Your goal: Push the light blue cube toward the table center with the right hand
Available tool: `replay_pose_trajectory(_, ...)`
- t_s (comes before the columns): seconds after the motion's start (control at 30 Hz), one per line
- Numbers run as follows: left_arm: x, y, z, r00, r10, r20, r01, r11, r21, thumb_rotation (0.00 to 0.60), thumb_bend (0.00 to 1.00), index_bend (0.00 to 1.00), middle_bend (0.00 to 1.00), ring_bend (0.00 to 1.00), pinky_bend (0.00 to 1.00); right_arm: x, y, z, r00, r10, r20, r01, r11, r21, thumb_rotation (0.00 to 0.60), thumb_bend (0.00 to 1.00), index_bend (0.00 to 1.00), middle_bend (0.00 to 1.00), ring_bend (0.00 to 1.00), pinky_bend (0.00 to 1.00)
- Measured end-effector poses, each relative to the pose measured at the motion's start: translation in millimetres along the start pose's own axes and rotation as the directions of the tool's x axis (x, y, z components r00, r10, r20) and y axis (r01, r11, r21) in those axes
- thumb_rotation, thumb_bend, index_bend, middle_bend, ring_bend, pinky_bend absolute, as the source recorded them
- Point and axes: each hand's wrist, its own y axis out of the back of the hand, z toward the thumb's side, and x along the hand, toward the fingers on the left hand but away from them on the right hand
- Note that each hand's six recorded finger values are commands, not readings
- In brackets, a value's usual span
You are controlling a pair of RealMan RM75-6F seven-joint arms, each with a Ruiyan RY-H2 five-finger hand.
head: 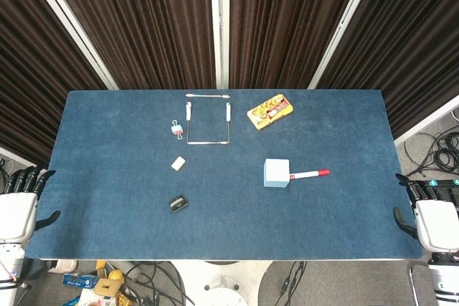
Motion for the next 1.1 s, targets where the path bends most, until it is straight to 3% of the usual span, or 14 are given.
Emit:
replay_pose_trajectory(0.6,-1.9,-1.3,0.2,1.000,0.000,0.006,0.000,1.000,0.001,0.600,0.13,0.25,0.22,0.14,0.14,-12.2,-2.2,7.7,0.999,0.018,-0.039,-0.017,1.000,0.021,0.600,0.29,0.17,0.28,0.20,0.32)
replay_pose_trajectory(0.8,-1.9,-1.2,2.0,1.000,-0.005,0.008,0.005,1.000,-0.001,0.600,0.13,0.25,0.22,0.14,0.14,-40.1,-14.2,23.1,0.992,0.087,-0.094,-0.081,0.995,0.059,0.600,0.30,0.19,0.29,0.17,0.32)
replay_pose_trajectory(0.97,-1.3,0.0,3.1,1.000,-0.008,0.007,0.008,1.000,0.002,0.600,0.12,0.25,0.22,0.13,0.14,-78.1,-36.8,44.6,0.973,0.175,-0.151,-0.162,0.982,0.097,0.600,0.30,0.24,0.32,0.17,0.32)
replay_pose_trajectory(1.1,-1.3,0.3,3.9,1.000,-0.019,0.005,0.019,1.000,0.001,0.600,0.13,0.25,0.22,0.13,0.14,-109.9,-57.6,67.0,0.960,0.202,-0.196,-0.179,0.975,0.131,0.600,0.23,0.27,0.36,0.16,0.32)
